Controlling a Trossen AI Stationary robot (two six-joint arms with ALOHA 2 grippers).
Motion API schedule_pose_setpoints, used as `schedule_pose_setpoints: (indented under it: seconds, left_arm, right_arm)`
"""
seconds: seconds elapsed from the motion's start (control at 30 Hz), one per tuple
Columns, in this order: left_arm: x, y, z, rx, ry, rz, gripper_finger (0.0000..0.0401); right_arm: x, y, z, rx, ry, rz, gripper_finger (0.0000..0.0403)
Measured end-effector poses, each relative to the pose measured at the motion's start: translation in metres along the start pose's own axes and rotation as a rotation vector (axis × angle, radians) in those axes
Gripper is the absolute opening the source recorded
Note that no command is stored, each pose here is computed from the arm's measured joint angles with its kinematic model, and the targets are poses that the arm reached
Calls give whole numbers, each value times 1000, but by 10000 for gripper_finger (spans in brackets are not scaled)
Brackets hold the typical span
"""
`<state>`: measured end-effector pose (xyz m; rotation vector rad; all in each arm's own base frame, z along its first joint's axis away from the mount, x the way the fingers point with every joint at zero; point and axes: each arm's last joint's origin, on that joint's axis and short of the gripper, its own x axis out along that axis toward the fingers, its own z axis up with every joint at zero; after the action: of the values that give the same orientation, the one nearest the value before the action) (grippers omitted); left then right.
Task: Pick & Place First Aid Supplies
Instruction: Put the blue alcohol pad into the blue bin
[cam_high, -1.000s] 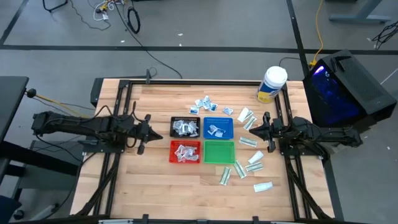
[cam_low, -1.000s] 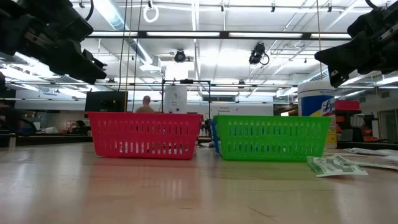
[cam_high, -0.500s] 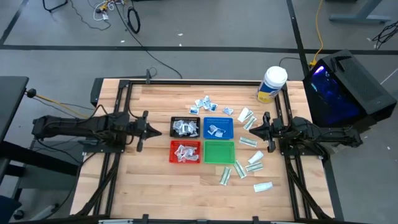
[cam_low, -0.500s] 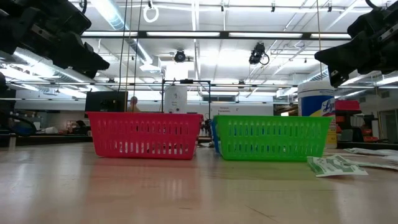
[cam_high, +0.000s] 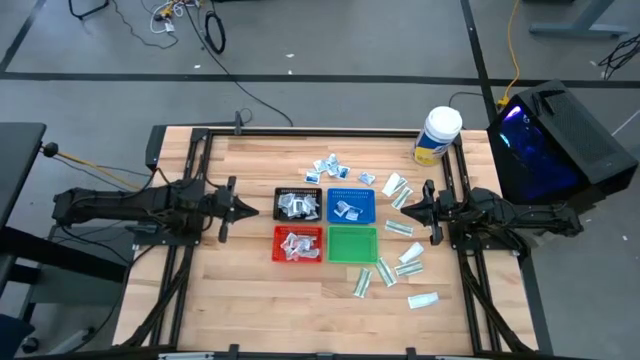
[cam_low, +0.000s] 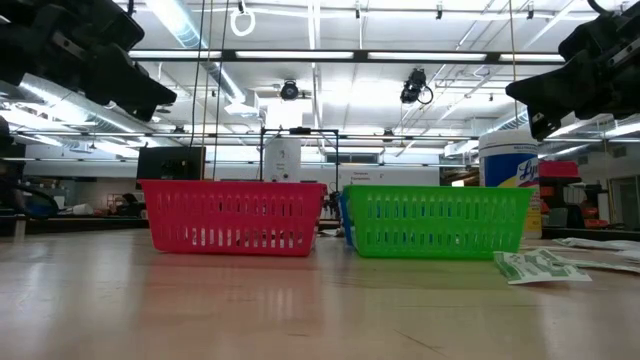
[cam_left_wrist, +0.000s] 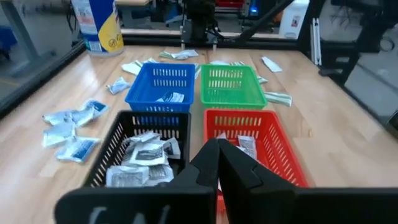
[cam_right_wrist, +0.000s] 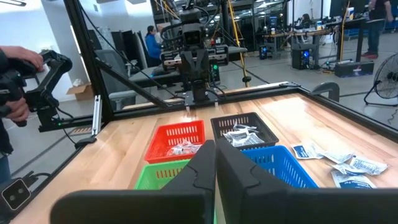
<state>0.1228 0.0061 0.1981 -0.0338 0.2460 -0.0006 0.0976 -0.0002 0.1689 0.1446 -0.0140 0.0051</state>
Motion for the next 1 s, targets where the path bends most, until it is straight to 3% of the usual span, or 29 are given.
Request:
schedule_pose_setpoints:
  seconds: [0.23,0.4,0.83,1.0]
  left_arm:
    - [-1,1,16,-35,-18,34,20]
    - [6,5,27,8,9,84,47]
    - [33,31,42,-2,138,202,218]
    - [48,48,51,-33,194,262,266]
  right_arm:
    - [0,0,0,0,0,0,18]
    - [0,0,0,0,0,0,18]
    - [0,0,0,0,0,0,18]
    - [0,0,0,0,0,0,18]
